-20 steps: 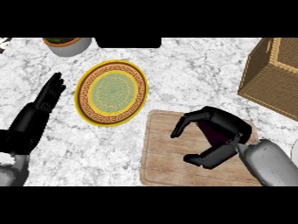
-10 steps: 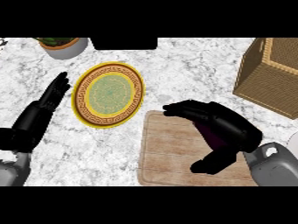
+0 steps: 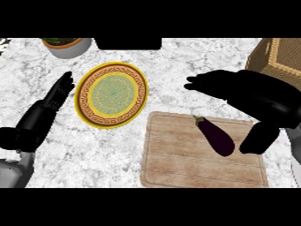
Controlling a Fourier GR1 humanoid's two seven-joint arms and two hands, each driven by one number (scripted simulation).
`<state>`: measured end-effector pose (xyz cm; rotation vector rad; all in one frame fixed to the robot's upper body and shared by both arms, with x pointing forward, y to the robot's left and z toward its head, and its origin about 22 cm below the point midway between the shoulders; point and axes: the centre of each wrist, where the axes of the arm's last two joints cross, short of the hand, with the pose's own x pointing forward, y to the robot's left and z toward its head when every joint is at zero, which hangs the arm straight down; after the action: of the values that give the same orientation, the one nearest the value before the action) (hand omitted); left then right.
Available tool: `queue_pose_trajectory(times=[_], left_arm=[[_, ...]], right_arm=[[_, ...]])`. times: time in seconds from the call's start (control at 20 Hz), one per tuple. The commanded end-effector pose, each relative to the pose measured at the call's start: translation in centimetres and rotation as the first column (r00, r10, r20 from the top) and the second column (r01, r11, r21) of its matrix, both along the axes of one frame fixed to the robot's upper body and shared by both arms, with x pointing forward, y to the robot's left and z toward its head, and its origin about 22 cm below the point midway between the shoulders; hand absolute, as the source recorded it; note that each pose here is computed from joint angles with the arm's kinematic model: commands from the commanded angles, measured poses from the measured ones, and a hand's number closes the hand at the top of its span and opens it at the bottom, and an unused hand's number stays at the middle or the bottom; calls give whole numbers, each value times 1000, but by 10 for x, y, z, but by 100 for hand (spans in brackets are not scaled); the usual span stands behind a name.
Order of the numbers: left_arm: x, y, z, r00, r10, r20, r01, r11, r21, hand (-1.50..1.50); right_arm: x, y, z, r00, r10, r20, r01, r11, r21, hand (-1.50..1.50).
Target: Pick the eggplant from the cutting board and place it in the basket
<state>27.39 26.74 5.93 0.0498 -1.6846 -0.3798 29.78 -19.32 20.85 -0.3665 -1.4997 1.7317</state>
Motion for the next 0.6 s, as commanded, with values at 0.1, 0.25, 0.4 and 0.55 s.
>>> queue_pose_trajectory(times=[0.1,0.25,0.4,0.55], left_arm=[[16,1,4,1000,7,11,-7,1000,9,0],[12,-1,-3,1000,11,-4,-10,1000,6,0],[10,8,-10,1000,2,4,-2,1000,-10,0],[9,-2,-7,1000,7,4,-7,1000,-8,0]], right_arm=[[4,-10,55,990,30,-135,-57,977,-205,-150],[-2,-6,62,985,29,-169,-67,971,-228,-150],[18,-25,81,984,-15,-177,-21,980,-200,-150],[4,-39,80,986,-26,-167,-7,981,-196,-150]])
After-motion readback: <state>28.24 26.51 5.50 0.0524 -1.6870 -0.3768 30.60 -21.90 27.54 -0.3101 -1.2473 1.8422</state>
